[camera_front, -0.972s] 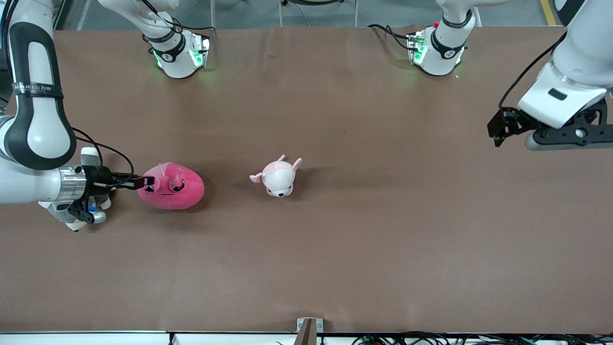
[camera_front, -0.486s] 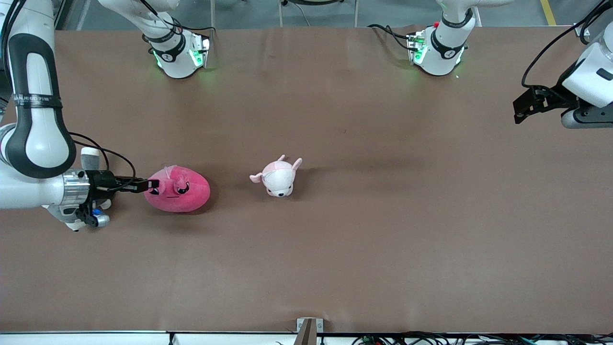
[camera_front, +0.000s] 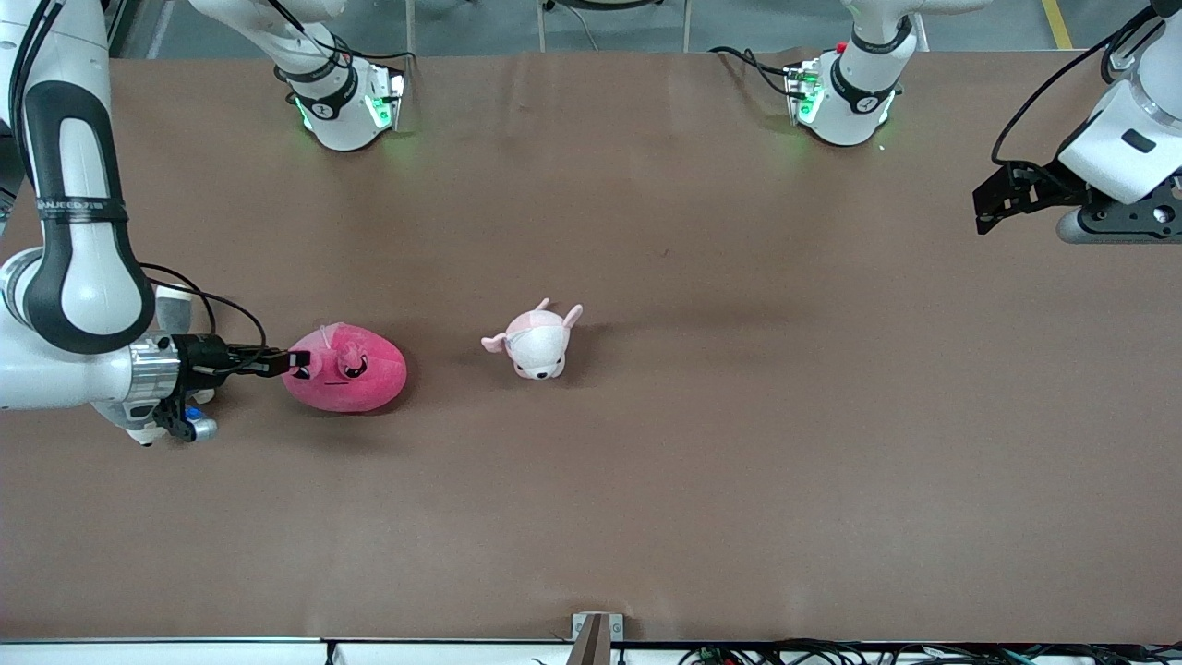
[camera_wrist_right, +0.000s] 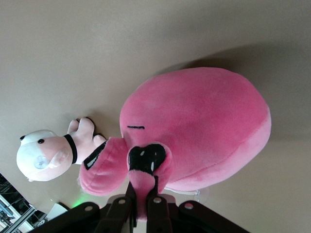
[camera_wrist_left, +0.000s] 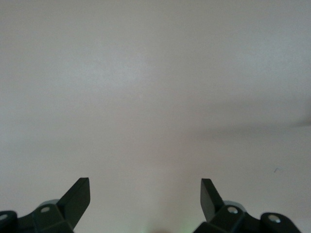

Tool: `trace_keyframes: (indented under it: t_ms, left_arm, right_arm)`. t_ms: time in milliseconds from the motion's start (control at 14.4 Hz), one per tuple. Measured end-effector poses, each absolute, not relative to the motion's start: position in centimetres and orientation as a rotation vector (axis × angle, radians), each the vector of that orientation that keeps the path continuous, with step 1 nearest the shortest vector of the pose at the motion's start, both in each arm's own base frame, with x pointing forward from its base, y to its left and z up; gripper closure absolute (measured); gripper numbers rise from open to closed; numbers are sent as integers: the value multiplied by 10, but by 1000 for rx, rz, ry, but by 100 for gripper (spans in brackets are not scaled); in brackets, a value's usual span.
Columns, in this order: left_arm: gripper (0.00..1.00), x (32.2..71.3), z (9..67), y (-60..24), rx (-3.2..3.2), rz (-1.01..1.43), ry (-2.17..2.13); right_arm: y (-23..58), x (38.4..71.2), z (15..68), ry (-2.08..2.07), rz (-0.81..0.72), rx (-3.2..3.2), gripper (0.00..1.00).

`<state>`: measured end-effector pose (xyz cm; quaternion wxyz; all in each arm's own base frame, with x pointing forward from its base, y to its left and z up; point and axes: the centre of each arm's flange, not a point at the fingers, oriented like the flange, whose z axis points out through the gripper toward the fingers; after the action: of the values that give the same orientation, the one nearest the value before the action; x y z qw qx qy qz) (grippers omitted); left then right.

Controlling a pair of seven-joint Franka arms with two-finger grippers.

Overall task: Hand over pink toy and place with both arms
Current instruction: 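Lower the pink plush onto the table and open the right gripper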

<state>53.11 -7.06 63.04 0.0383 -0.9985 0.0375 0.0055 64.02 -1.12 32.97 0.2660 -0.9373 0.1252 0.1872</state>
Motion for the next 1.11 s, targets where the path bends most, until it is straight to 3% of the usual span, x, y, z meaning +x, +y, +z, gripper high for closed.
trace_keyframes:
  t_ms: [278, 486, 903, 1111]
  left_arm:
    - [0, 536, 633, -71, -3066, -10, 118]
    - [0, 543, 624, -68, -3066, 15, 111]
    - [0, 549, 618, -66, -3067, 24, 105]
    - [0, 550, 618, -63, -3068, 22, 83]
  right_arm:
    - [-14, 643, 325, 343, 487, -2542, 89]
    - [-25, 654, 346, 323, 416, -2596, 63]
    - [-38, 661, 461, 183, 216, -2849, 3]
    - [-34, 647, 517, 116, 128, -2971, 0]
